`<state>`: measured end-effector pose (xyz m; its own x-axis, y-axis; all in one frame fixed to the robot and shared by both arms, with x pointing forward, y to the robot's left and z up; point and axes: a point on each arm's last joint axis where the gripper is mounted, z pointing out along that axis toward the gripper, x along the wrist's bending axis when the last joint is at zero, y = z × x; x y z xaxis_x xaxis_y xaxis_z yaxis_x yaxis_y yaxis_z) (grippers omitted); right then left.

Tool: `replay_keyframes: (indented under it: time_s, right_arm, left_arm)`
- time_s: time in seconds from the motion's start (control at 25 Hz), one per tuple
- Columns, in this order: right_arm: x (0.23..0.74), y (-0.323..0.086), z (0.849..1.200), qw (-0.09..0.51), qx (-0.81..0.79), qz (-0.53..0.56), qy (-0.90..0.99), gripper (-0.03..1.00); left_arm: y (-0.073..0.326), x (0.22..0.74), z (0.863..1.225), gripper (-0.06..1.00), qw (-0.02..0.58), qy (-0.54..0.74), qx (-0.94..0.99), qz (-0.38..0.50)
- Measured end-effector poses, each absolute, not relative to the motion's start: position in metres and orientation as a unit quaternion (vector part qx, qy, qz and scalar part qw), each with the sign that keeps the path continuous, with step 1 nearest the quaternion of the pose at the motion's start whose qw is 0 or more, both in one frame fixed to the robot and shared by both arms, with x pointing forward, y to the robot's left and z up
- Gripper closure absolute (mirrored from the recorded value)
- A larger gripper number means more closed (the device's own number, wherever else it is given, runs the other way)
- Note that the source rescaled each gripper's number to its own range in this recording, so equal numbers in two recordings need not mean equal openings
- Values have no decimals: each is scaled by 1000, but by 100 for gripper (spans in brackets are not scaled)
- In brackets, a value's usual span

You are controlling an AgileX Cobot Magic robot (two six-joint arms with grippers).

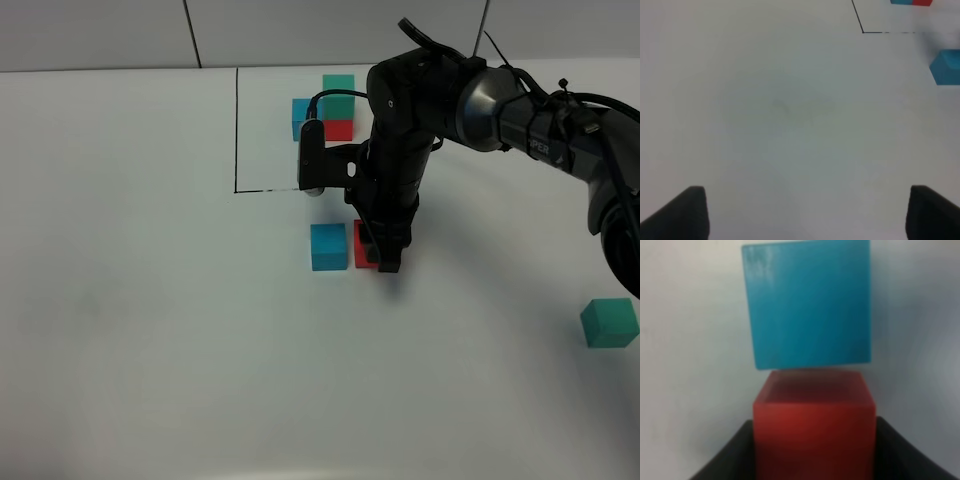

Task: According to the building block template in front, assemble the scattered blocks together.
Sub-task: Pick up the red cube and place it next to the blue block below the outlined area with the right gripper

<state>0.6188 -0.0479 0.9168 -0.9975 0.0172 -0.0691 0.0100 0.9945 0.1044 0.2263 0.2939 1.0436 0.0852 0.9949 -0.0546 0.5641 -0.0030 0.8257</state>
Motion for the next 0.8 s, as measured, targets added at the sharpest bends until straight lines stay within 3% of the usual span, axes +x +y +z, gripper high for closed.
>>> replay_keyframes:
  time_s: [0.8]
  right_arm:
    - [621,-47,908,34,-2,51,998,97]
  left_arm:
    - [294,226,1044,18,361,607,642,298]
